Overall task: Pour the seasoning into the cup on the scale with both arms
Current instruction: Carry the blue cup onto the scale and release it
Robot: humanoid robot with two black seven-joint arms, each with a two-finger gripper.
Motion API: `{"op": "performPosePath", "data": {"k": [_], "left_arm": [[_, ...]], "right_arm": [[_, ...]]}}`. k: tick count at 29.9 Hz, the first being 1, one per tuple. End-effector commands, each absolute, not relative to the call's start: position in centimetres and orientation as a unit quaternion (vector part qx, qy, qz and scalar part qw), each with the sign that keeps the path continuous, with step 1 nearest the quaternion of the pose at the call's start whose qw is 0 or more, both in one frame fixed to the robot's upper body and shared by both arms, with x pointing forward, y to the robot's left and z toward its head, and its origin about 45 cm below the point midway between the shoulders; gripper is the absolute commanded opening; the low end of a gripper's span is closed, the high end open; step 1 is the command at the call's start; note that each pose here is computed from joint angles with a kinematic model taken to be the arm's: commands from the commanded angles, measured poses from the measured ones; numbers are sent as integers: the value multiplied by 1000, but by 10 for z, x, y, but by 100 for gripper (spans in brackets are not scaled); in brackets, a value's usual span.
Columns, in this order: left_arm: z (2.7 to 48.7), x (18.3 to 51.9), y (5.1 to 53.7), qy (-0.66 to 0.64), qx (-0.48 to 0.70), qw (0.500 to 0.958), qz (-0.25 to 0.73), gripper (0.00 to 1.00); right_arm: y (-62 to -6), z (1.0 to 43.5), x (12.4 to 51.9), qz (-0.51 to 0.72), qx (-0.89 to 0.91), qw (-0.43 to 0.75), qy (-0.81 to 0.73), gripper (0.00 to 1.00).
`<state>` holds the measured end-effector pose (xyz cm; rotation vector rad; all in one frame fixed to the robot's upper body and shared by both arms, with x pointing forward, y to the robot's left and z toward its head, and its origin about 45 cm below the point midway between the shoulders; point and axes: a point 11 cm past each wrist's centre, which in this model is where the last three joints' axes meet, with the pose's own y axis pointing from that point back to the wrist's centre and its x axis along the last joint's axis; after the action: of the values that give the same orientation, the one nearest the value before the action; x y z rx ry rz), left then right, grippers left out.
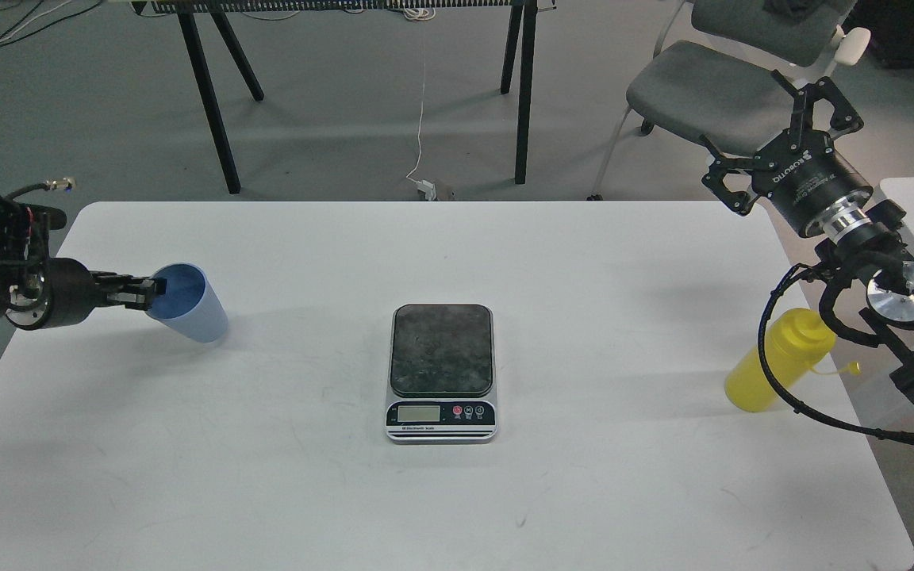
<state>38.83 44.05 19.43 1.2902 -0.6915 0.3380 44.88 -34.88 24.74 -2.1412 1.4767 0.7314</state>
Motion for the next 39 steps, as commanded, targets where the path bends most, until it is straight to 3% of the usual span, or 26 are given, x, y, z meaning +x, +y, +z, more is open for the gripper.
{"op": "performPosePath", "data": {"k": [1, 6, 14, 23, 27, 39], "left_arm": [[226, 406, 421, -331, 574, 735, 142, 2], [265, 417, 355, -369, 530, 759, 82, 2], [300, 420, 247, -487, 469, 736, -25, 2], [285, 412, 156, -526, 414, 736, -96, 3], [266, 410, 133, -525, 412, 735, -120, 3], [219, 415, 136, -492, 457, 726, -144, 4]], "right_arm": [[-349, 247, 448, 265, -773, 218, 534, 99], [-353, 245, 447, 264, -771, 217, 538, 99], [-357, 243, 445, 265, -768, 218, 541, 99], [-357, 242, 445, 265, -767, 218, 542, 99], [-357, 242, 445, 265, -767, 218, 542, 99], [-357, 241, 444, 266, -767, 217, 542, 99]]}}
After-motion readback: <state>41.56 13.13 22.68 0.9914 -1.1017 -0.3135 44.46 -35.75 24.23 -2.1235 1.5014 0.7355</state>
